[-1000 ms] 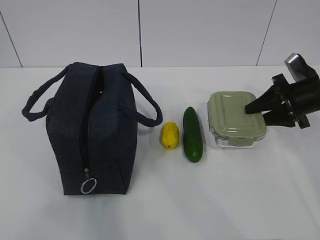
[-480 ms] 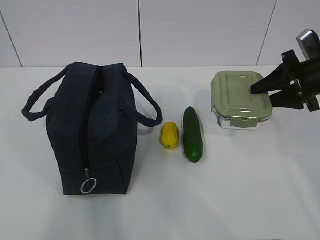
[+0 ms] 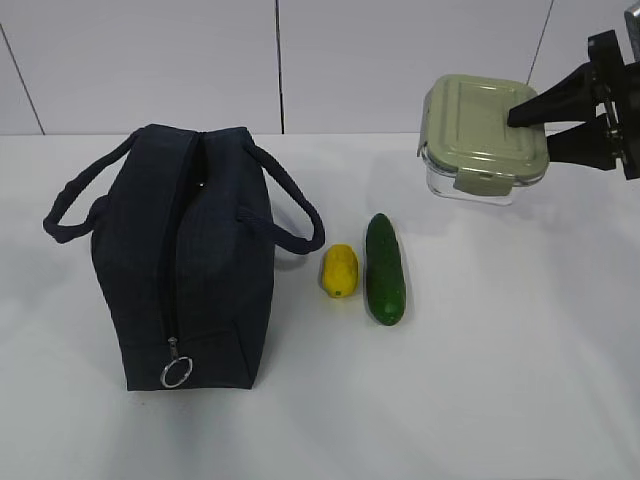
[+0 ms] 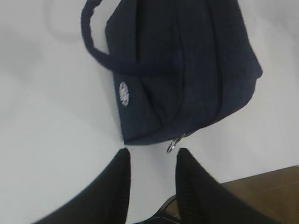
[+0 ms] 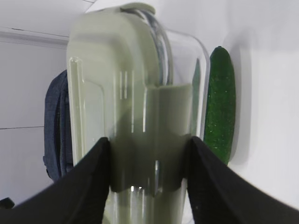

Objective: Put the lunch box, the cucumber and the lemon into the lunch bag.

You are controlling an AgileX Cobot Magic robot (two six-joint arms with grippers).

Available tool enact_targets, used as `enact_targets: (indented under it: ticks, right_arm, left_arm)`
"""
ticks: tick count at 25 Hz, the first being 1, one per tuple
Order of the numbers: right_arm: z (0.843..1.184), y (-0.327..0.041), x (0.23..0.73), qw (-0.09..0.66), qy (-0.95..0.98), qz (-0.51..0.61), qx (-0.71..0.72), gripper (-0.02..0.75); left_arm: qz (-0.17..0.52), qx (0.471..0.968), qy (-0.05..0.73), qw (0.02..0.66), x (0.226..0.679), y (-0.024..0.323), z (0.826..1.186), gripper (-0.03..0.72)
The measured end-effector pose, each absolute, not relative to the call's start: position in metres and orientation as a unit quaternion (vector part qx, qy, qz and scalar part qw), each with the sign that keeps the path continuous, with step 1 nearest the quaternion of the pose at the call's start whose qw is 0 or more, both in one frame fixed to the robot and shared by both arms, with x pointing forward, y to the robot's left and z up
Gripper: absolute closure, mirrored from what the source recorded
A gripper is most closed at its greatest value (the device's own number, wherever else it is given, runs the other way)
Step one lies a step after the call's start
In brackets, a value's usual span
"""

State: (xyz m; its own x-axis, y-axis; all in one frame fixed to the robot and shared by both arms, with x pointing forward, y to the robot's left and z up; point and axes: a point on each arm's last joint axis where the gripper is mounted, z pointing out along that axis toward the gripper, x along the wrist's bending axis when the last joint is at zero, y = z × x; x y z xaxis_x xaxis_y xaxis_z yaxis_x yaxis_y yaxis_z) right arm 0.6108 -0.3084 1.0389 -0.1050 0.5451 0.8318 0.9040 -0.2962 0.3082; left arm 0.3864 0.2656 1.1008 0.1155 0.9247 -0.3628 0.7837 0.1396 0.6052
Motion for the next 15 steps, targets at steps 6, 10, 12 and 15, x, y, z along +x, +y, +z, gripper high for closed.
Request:
enact_targets:
  ticks: [6, 10, 12, 15]
  right_arm:
    - [1.048, -0.294, 0.608, 0.195, -0.563, -0.494, -0.634, 0.378]
    - [1.051, -0.271, 0.608, 0.215, -0.57, -0.5, -0.615, 0.378]
    - [1.052, -0.26, 0.607, 0.223, -0.577, -0.502, -0.605, 0.378]
    - [1.054, -0.245, 0.606, 0.234, -0.583, -0.506, -0.592, 0.378]
  left_arm:
    - [0.051, 0.657, 0.647, 0.384, 0.435, 0.256, 1.088, 0.442]
    - [0.028, 0.668, 0.643, 0.374, 0.467, 0.252, 1.083, 0.398]
    - [0.019, 0.67, 0.64, 0.377, 0.48, 0.25, 1.084, 0.386]
    - [0.0, 0.67, 0.639, 0.378, 0.496, 0.246, 1.083, 0.38]
